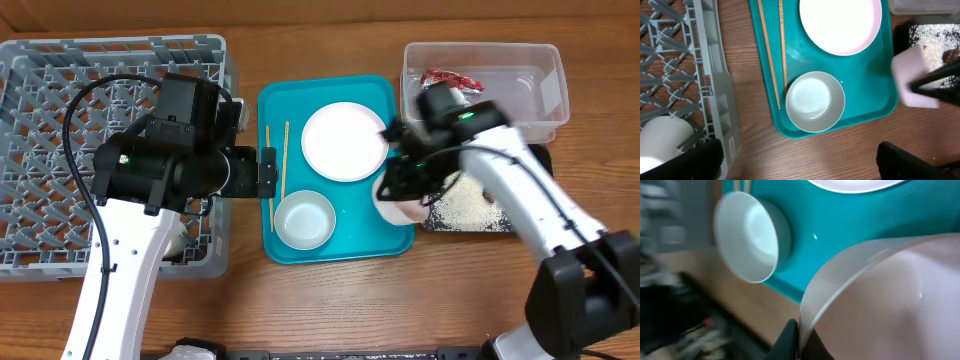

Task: Sort waste into correct bins and load items into the dishwasher
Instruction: 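Set the empty pink bowl back on the teal tray with the right gripper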

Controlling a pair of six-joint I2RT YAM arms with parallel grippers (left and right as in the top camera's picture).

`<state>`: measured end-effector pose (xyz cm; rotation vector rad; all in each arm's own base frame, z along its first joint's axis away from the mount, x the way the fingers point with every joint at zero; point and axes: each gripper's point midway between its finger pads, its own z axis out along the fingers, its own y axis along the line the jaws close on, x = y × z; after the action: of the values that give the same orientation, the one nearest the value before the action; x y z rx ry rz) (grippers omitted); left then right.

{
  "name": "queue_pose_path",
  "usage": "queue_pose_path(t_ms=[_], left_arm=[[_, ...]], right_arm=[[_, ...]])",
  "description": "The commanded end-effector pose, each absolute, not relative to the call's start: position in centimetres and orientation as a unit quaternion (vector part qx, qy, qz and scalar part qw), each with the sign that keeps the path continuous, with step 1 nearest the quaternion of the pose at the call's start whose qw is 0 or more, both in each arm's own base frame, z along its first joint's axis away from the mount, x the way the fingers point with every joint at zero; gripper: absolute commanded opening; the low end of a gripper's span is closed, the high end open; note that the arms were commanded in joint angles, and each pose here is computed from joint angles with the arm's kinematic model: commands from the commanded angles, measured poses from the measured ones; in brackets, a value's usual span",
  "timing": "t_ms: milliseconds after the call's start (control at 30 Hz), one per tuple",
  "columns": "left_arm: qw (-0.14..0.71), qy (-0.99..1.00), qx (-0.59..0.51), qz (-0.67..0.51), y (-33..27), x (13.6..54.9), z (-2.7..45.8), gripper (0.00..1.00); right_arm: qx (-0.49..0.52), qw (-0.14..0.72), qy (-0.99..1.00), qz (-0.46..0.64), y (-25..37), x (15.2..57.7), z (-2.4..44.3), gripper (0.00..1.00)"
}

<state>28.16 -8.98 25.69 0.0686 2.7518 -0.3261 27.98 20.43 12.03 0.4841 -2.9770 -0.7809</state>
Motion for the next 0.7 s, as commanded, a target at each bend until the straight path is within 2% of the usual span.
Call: queue_pose_path(t_ms=[0, 133, 267, 600, 633, 667], left_arm=[[0.202, 0.972, 0.033, -0.113, -8.7, 28.2, 26.6, 1.00], [0.202, 0.972, 0.033, -0.113, -8.7, 28.2, 26.6, 1.00], [0.202, 0.972, 0.033, -0.113, -8.7, 28.2, 26.6, 1.00], [0.202, 0.972, 0.033, -0.113, -8.7, 28.2, 26.6, 1.00], [0.202, 0.972, 0.033, -0.113, -8.7, 28.3, 26.6, 1.00], [0.203, 0.972, 0.033, -0.113, -8.8, 28.3, 26.6, 1.00]], right_arm=[[0.139, -0.050, -0.983, -0.111, 20.1, 29.3, 11.5, 0.04], [0.162, -0.089, -0.981, -0.061, 21.9, 29.3, 11.2, 0.04], [0.186, -0.106, -0.975, -0.066, 23.8, 28.7, 10.8, 0.04], [0.179, -0.076, -0.977, -0.087, 24.1, 27.4, 9.7, 0.04], [0.179, -0.073, -0.977, -0.094, 24.3, 27.2, 9.7, 0.04], [0.180, -0.072, -0.976, -0.095, 24.4, 27.2, 9.7, 0.17]])
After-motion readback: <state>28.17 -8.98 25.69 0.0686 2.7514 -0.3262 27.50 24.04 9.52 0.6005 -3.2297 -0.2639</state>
